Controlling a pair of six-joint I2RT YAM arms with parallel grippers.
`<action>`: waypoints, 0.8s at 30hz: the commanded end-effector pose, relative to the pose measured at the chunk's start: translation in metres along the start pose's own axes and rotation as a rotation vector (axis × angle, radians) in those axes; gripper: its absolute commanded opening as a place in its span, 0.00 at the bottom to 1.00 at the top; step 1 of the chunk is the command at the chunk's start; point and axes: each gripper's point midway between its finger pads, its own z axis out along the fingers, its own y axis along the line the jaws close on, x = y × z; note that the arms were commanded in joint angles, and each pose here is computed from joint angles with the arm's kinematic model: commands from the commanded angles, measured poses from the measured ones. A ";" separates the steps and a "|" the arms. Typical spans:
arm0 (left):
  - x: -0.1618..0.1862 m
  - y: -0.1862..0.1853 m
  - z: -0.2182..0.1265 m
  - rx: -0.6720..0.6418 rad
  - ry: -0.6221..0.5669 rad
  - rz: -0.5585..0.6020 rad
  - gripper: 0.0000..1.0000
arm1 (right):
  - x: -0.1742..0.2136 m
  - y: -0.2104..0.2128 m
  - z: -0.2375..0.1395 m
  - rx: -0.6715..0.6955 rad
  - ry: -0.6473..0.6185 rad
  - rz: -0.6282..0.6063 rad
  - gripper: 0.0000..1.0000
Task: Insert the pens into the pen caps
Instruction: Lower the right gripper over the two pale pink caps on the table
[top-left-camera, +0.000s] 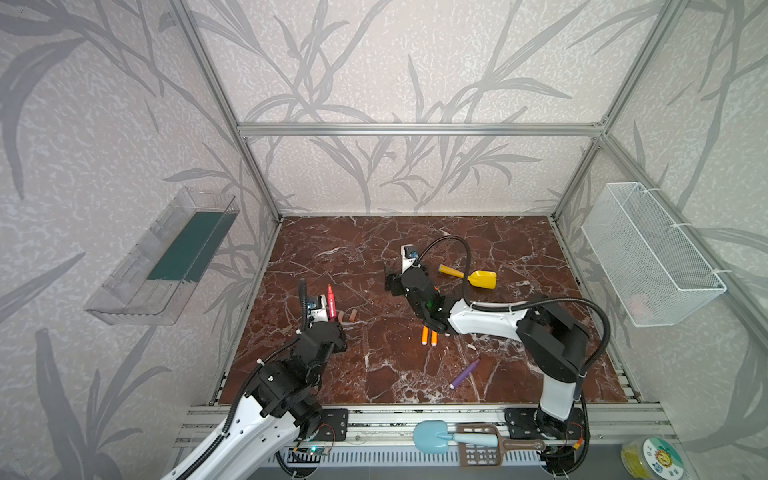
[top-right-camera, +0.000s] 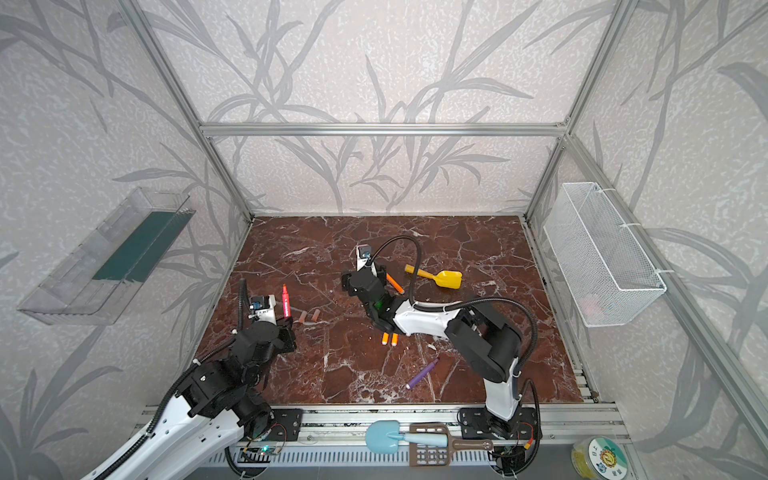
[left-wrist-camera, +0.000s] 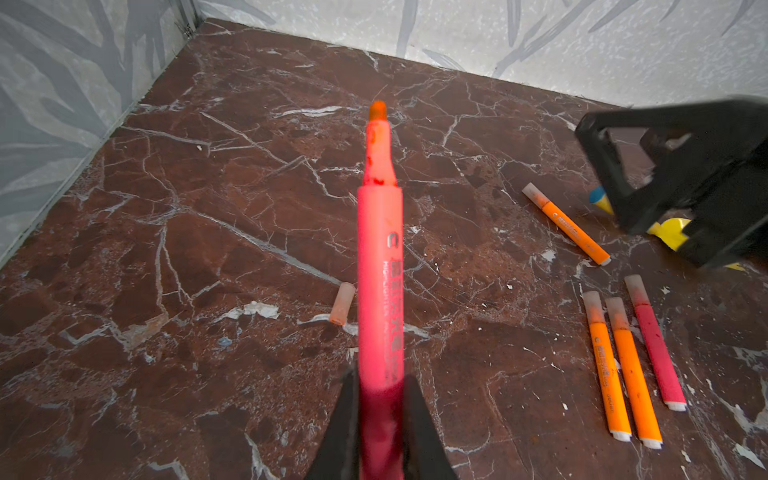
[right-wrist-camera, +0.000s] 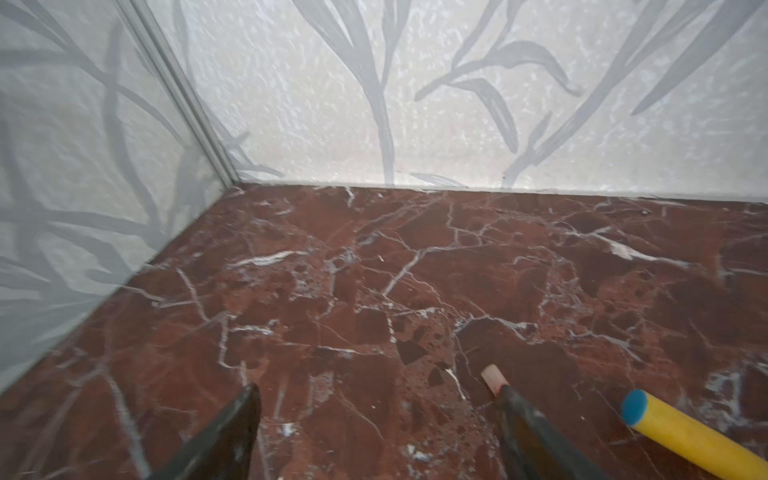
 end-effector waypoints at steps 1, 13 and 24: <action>-0.001 0.007 -0.003 -0.028 -0.009 -0.036 0.00 | 0.061 0.027 -0.003 -0.158 0.261 0.095 0.80; 0.003 0.036 -0.013 -0.113 -0.047 -0.098 0.00 | 0.143 0.090 -0.008 -0.219 0.552 -0.019 0.77; 0.006 0.038 -0.011 -0.129 -0.041 -0.090 0.00 | 0.179 0.113 0.016 -0.182 0.646 -0.137 0.76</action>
